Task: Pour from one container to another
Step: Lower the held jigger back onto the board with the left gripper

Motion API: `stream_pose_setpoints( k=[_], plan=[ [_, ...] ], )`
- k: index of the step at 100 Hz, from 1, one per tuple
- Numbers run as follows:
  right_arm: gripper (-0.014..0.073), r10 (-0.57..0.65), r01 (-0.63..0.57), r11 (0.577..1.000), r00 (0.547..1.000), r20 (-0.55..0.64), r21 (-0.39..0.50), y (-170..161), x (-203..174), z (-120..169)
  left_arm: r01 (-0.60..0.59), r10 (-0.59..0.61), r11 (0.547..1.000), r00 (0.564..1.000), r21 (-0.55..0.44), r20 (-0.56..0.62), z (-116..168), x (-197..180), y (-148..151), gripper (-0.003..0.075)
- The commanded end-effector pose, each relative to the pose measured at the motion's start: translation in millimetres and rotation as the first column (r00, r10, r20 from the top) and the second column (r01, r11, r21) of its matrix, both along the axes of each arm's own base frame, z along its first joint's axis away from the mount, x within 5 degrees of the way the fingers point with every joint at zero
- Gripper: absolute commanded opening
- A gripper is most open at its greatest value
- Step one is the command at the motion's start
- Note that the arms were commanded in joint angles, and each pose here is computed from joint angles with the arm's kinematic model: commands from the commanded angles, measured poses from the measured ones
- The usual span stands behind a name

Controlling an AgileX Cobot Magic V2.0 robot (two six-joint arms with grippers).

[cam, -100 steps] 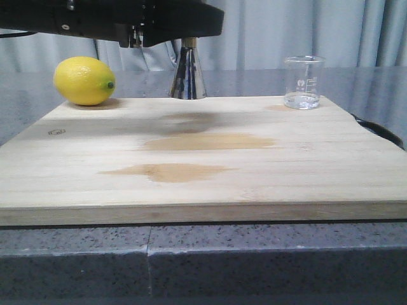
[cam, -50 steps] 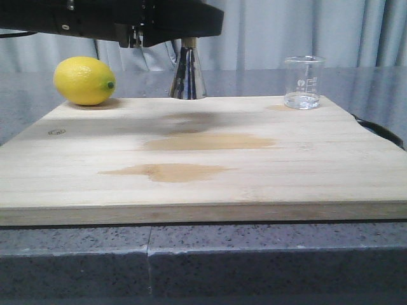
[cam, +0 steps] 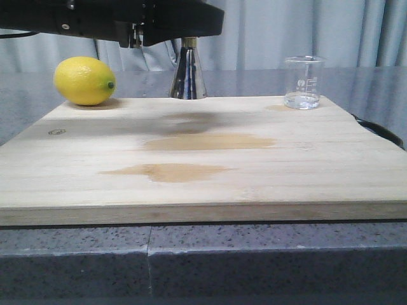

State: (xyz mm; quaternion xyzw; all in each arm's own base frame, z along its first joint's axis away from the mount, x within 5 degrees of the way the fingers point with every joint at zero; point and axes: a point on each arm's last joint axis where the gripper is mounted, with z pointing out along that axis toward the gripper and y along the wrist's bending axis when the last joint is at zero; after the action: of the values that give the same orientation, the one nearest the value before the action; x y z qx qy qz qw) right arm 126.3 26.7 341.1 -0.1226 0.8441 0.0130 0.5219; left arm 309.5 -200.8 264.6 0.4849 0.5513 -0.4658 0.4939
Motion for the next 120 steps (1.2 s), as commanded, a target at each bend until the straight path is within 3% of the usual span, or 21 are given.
stream_pose_setpoints(
  k=[1, 31, 54, 120],
  plan=[
    [0.0575, 0.015, -0.014, 1.000, 0.995, 0.103, -0.005, 0.3, 0.8, 14.9, 0.076, -0.071, 0.988, 0.997, -0.133, 0.039, 31.6, -11.1, -3.2, 0.0218],
    [0.0575, 0.014, -0.013, 1.000, 0.994, 0.105, -0.013, 0.0, 0.9, 15.0, 0.093, -0.088, 0.990, 0.995, -0.110, 0.045, 26.9, -11.9, -5.3, 0.0218],
    [0.0575, 0.014, -0.013, 1.000, 0.994, 0.105, -0.013, 0.0, 0.9, 15.0, 0.067, -0.064, 0.991, 0.998, -0.117, 0.026, 7.9, -0.4, -7.4, 0.0218],
    [0.0575, 0.014, -0.013, 1.000, 0.994, 0.105, -0.013, 0.0, 0.9, 15.0, 0.050, -0.047, 0.996, 0.998, -0.072, 0.038, 3.2, 2.0, -6.0, 0.0218]
  ],
)
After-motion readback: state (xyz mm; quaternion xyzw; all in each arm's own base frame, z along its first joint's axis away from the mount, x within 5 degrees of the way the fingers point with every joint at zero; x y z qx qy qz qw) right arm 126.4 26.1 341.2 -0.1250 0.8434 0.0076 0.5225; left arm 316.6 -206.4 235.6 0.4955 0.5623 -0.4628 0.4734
